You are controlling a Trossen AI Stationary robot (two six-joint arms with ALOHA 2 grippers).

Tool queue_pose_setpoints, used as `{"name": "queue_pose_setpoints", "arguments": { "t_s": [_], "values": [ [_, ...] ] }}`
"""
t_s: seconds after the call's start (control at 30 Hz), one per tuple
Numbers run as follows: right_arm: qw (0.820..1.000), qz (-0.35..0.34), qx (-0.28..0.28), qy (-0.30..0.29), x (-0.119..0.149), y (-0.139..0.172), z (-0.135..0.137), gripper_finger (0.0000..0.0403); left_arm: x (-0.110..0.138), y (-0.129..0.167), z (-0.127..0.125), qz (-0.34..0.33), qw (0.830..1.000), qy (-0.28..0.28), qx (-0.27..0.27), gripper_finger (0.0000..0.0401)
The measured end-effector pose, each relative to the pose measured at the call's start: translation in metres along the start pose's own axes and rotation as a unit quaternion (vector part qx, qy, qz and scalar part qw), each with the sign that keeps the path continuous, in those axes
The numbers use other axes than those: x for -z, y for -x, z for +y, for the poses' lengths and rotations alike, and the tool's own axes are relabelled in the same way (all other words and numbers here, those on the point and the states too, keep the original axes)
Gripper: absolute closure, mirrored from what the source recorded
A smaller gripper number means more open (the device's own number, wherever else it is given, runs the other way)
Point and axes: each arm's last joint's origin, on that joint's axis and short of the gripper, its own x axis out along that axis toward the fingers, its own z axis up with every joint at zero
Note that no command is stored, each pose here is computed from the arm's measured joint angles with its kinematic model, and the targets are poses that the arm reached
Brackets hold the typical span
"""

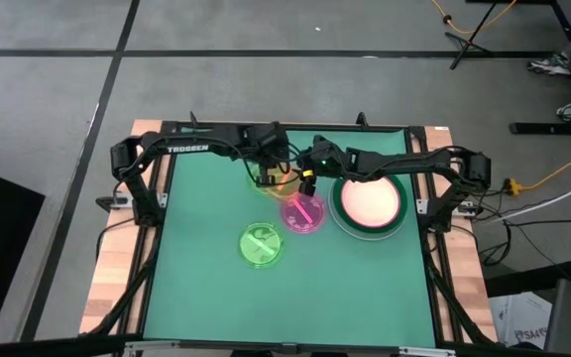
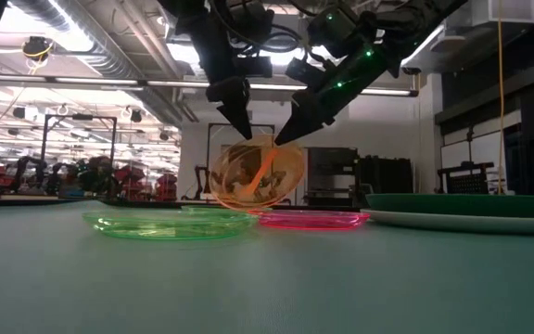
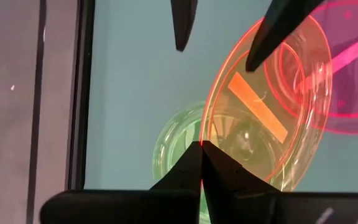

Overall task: Stack plastic plates
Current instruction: Stack the orange plate on top of the white plate

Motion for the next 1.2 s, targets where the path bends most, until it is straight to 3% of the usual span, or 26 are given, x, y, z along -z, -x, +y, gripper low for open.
{"name": "queue_pose_setpoints", "arguments": {
  "t_s": [0.2, 0.53, 1.2],
  "values": [
    [1.0, 0.0, 0.0, -0.001, -0.0001, 0.0001, 0.0, 0.0232, -0.0023, 0.0, 0.0008, -0.012, 1.0, 0.011, -0.004, 0.0401],
    [1.0, 0.0, 0.001, -0.001, -0.0001, 0.0001, -0.0001, 0.0299, -0.0027, 0.0001, 0.0009, -0.014, 1.0, 0.012, -0.005, 0.0401],
    [1.0, 0.0, 0.005, 0.0, -0.0002, 0.0002, -0.0003, 0.0385, -0.0027, 0.0001, 0.0009, -0.014, 1.0, 0.012, -0.005, 0.0401]
  ]
}}
